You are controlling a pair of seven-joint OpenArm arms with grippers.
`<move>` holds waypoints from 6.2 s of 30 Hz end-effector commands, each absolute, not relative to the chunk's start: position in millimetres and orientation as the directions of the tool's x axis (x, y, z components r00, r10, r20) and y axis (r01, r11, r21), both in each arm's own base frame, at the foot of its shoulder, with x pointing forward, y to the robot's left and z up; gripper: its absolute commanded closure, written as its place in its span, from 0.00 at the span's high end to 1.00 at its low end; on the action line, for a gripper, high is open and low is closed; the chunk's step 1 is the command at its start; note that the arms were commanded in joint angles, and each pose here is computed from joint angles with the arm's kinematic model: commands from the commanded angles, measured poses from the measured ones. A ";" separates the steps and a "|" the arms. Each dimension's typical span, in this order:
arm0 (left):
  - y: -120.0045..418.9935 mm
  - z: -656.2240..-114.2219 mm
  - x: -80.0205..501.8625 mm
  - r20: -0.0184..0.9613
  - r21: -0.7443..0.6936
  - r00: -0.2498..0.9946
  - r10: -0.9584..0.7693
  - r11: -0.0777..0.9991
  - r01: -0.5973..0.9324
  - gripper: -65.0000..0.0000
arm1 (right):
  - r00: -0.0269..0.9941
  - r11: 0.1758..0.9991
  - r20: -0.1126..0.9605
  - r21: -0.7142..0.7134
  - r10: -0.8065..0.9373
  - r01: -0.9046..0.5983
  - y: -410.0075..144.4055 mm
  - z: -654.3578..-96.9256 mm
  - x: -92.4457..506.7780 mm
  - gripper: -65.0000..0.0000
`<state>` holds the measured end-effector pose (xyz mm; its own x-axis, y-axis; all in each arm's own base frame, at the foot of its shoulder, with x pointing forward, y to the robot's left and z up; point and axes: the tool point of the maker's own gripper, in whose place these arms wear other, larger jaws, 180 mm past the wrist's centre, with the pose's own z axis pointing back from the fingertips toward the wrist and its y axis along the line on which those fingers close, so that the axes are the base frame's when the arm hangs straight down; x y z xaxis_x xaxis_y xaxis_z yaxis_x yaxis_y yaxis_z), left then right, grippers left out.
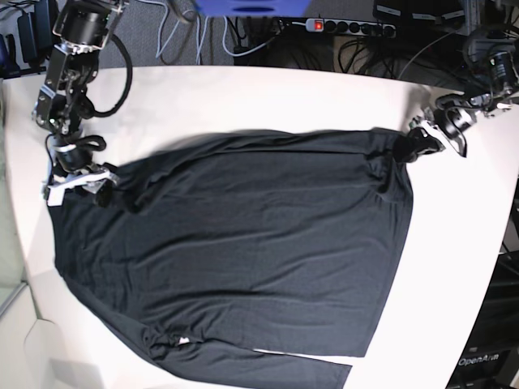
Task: Fold the T-shirt properly
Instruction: 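Move the right gripper to the other shoulder corner and pinch it, then lift the shoulder edge with both grippers and drag it toward the hem, then lower the held shoulder edge onto the shirt body with both grippers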
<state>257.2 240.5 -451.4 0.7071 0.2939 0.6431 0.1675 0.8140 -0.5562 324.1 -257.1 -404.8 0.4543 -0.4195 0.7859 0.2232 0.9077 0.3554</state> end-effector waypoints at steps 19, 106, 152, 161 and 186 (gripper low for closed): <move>247.7 -486.6 216.7 0.529 -0.487 0.833 0.165 0.863 0.138 0.00 | 0.366 0.885 0.812 0.367 -0.456 0.289 -286.8 -390.4 320.8 0.54; 234.4 -391.5 371.6 0.570 -0.597 0.749 0.338 0.797 0.095 0.00 | 0.313 0.914 0.862 0.349 -0.400 0.206 -280.0 -342.7 357.4 0.00; 282.2 -322.9 472.1 0.574 -0.628 0.551 0.606 0.757 -0.178 0.00 | 0.221 0.968 0.943 0.237 -0.250 0.082 -283.4 -271.9 403.7 0.00; 267.3 -315.1 485.5 0.573 -0.655 0.537 0.619 0.740 -0.155 0.00 | 0.250 0.961 0.928 0.255 -0.275 0.111 -297.1 -283.7 414.6 0.00; 269.5 -326.9 497.0 0.548 -0.675 0.496 0.674 0.706 -0.214 0.00 | 0.296 0.966 0.920 0.255 -0.258 0.050 -275.9 -299.9 442.7 0.00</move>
<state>477.6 266.2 -358.8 0.5450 0.6672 0.5077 -0.2648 0.7115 -0.6508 432.3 -268.1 -326.0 0.3645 -0.2703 0.8911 0.0632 0.9619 0.2659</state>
